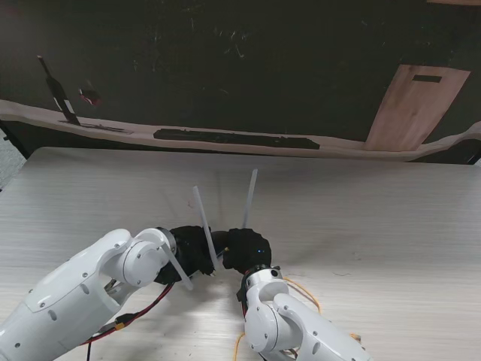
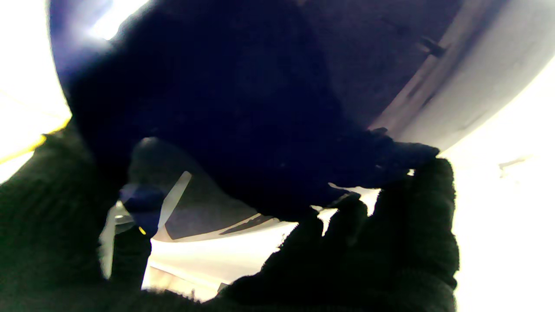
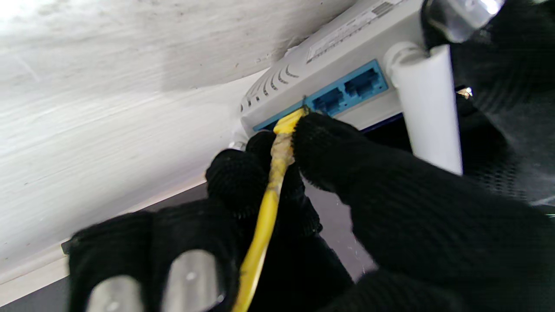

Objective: Untangle the Ethernet cable and plug it into the router

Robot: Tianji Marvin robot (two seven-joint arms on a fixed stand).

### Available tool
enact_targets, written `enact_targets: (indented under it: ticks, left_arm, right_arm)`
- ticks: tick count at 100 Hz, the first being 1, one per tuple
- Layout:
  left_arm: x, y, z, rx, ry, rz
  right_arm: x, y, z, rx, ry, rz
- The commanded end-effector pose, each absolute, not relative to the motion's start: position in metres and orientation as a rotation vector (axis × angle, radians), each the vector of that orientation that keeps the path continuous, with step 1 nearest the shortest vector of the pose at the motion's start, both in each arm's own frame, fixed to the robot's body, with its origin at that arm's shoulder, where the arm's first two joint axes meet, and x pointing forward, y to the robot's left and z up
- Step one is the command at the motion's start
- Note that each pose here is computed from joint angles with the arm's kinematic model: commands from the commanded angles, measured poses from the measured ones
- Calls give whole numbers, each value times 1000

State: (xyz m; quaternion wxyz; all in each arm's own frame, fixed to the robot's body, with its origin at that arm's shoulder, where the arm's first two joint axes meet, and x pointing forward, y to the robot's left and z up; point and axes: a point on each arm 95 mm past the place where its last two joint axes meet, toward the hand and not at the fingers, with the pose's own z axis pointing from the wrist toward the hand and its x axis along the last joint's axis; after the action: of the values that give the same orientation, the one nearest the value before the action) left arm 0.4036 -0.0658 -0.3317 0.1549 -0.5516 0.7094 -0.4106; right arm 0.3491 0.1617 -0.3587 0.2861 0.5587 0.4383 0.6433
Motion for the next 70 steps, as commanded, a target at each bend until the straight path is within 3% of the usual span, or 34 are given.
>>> enact_targets:
  ticks: [1, 70]
  left_arm:
    - [365, -62, -393, -1739, 2181, -989]
    - [365, -60, -394, -1749, 2170, -974]
  right_arm:
    - [346, 166, -358, 1516, 1184, 1740]
    - [345, 162, -358, 1502, 1188, 1766]
